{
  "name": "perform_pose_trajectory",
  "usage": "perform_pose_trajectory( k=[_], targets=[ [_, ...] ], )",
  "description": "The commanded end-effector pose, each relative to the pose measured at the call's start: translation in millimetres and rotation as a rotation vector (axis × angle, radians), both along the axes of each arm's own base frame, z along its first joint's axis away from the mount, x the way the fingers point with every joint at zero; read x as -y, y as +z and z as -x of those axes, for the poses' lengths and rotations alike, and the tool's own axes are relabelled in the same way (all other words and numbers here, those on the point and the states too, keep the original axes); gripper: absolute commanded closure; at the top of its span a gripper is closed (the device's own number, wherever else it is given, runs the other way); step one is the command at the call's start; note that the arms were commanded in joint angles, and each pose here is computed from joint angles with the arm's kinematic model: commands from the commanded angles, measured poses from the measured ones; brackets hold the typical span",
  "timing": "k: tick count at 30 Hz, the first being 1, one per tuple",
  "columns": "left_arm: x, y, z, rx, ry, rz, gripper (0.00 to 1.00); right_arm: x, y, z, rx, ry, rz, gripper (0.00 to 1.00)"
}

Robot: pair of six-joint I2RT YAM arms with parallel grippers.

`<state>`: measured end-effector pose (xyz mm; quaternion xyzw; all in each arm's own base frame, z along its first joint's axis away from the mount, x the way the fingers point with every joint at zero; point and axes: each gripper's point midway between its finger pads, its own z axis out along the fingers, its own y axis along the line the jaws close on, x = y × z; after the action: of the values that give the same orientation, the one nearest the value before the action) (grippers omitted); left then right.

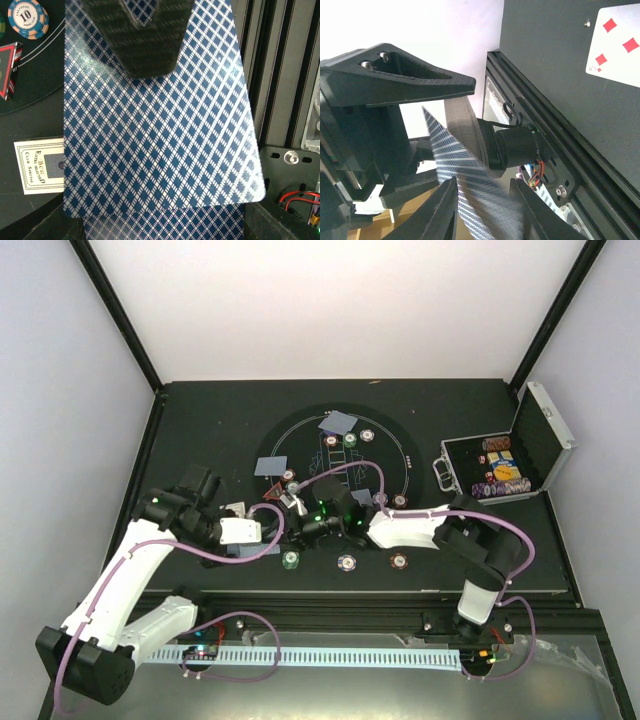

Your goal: Distribute texas hold em gaming equipment

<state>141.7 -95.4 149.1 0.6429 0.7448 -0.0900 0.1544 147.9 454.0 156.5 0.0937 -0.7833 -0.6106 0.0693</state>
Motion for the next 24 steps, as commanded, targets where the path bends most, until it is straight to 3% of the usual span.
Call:
perform_pose_trajectory(
  k=[1,11,20,24],
  targets=[
    [1.4,3.9,-2.1,0.035,-0.011,0.009,0.98,9.3,9.2,-0.3,0.019,0.003,-0.002,0.7],
    [1.6,3.4,-2.5,0.03,-0.009,0.008,0.98,24.0,9.4,-3.3,0.033,0.008,0.044,0.98],
    [-0.4,3.8,-2.5,0.033,-0.005,-0.003,0.98,56.6,20.2,-28.9,0.121,-0.005,0.123,0.99],
    [-1.2,4.1,-1.3,0.03,-0.002,-0.005,0.99,87.7,19.7,-69.4,0.247,-0.056,0.278,0.99]
  ],
)
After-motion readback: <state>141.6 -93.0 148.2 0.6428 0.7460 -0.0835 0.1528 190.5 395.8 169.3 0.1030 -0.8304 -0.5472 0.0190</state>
